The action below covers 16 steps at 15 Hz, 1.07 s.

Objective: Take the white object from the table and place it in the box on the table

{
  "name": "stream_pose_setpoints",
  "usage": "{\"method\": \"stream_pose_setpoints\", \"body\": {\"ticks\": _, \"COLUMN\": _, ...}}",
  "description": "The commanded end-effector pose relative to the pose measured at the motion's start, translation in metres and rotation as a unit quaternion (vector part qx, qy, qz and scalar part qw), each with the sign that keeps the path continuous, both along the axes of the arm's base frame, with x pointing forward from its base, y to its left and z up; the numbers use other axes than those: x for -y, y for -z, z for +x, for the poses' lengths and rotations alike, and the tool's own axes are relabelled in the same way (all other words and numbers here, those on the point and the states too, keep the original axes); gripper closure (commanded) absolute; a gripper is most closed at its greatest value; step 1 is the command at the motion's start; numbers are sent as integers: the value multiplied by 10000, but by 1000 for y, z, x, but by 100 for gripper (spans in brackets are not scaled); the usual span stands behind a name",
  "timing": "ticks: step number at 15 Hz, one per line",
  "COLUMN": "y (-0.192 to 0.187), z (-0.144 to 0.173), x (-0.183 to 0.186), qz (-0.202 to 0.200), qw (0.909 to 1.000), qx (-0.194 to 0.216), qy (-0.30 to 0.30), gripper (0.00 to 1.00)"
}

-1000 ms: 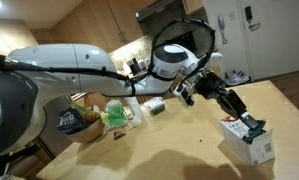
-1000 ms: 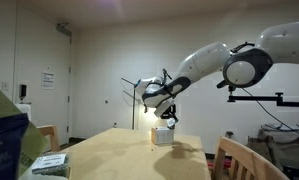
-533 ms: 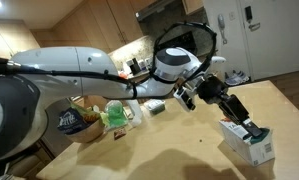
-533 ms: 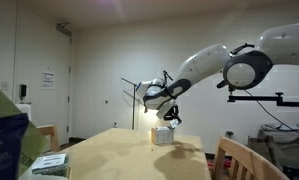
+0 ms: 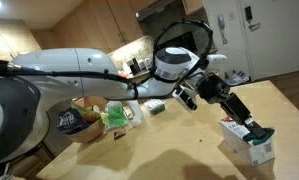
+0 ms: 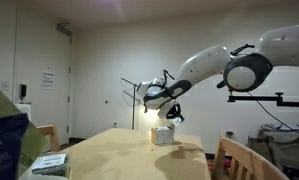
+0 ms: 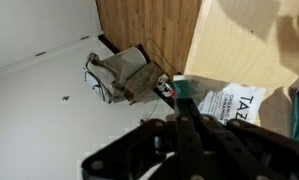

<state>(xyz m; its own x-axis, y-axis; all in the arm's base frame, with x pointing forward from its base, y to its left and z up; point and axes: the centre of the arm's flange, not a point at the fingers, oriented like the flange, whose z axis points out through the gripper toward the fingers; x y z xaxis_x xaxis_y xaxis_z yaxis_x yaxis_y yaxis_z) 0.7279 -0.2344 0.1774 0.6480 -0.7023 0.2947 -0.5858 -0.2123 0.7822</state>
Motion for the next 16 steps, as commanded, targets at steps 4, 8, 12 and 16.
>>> {"method": "stream_pose_setpoints", "body": {"ticks": 4, "y": -5, "z": 0, "x": 1, "qz": -162, "qw": 9998, "qx": -20, "qy": 100, "gripper": 99}}
{"method": "stream_pose_setpoints", "body": {"ticks": 8, "y": -18, "z": 2, "x": 1, "qz": -426, "qw": 9986, "qx": -25, "qy": 301, "gripper": 99}}
{"method": "stream_pose_setpoints", "body": {"ticks": 12, "y": -23, "z": 7, "x": -2, "qz": -718, "qw": 9967, "qx": -27, "qy": 371, "gripper": 99}}
{"method": "stream_pose_setpoints", "body": {"ticks": 16, "y": -20, "z": 18, "x": -6, "qz": -819, "qw": 9963, "qx": -83, "qy": 250, "gripper": 99}}
